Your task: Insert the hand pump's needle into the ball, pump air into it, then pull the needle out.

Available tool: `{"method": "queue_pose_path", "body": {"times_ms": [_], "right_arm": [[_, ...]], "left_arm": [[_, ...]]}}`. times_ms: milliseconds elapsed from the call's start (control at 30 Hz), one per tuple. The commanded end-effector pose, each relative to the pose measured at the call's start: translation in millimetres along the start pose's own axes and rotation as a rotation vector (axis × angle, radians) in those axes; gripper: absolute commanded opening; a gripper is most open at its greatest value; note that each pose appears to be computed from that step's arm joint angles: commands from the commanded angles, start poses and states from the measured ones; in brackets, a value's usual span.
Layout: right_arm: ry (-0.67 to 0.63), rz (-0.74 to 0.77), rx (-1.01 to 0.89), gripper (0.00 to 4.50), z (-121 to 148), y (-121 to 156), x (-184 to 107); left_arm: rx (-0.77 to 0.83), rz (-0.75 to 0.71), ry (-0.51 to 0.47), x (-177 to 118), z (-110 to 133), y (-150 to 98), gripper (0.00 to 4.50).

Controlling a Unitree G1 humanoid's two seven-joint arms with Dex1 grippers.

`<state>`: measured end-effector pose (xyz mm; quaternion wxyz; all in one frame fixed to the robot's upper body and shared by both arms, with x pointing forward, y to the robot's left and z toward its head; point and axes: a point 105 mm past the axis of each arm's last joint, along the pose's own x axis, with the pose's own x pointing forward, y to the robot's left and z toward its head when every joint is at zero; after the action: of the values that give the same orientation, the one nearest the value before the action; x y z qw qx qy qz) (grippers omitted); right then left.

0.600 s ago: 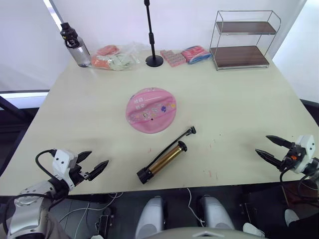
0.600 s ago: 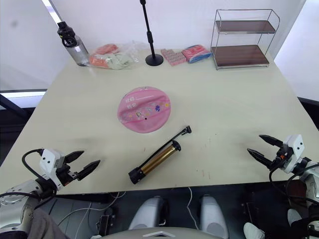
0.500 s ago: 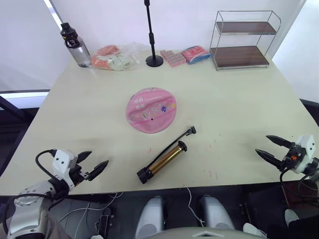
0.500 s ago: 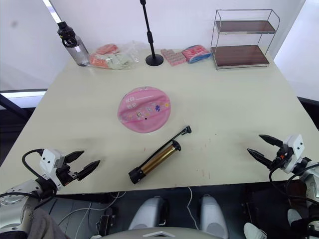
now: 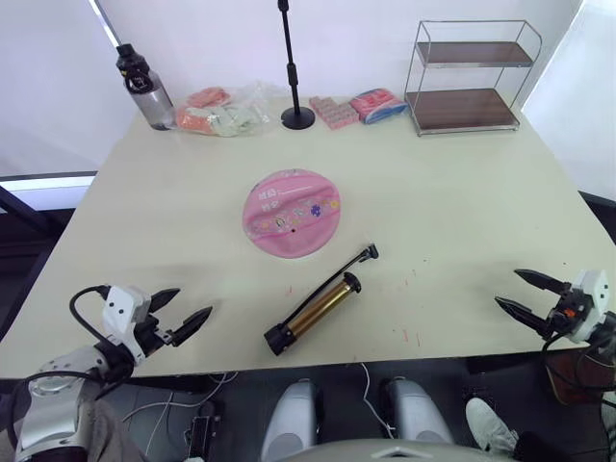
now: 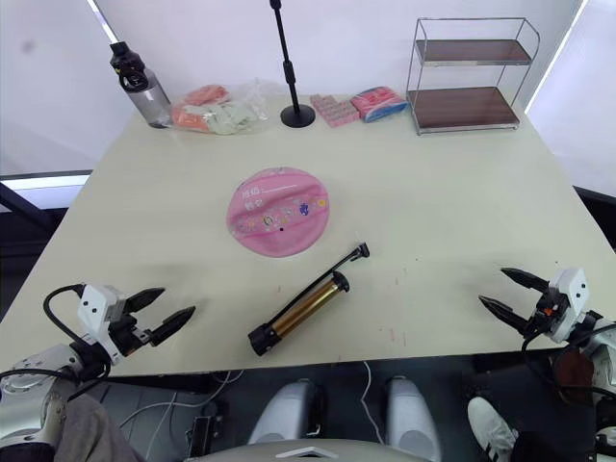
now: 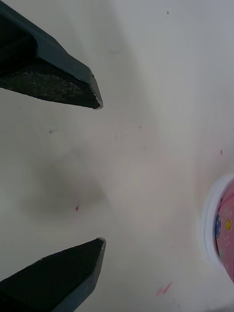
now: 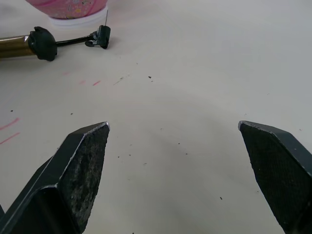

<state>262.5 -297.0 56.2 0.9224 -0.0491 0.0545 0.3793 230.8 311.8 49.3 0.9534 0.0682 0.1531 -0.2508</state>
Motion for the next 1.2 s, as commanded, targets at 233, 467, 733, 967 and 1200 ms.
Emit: {"method": "queue_pose_path", "body": {"times_ms": [233,467,733,967,1200], "right_arm": [[-0.108,0.170,-0.057,4.45,35,12,0],[-0.121,0.315,-0.063,4.45,58,32,6],[-0.159,0.390,-0.096,4.45,86,50,17],[-0.168,0.383,-0.107,4.50,92,61,19],[-0.186,0.375,-0.116,4.50,95,69,23]], "left_arm": [[0.008,-0.166,-0.089,10,37,-36,4.50],[-0.007,-0.189,-0.132,38,58,-64,4.50],[-0.021,-0.253,-0.064,82,63,-103,4.50],[0.021,-0.266,-0.044,108,69,-116,3.25],[0.069,-0.319,-0.019,125,69,-130,2.35]]}}
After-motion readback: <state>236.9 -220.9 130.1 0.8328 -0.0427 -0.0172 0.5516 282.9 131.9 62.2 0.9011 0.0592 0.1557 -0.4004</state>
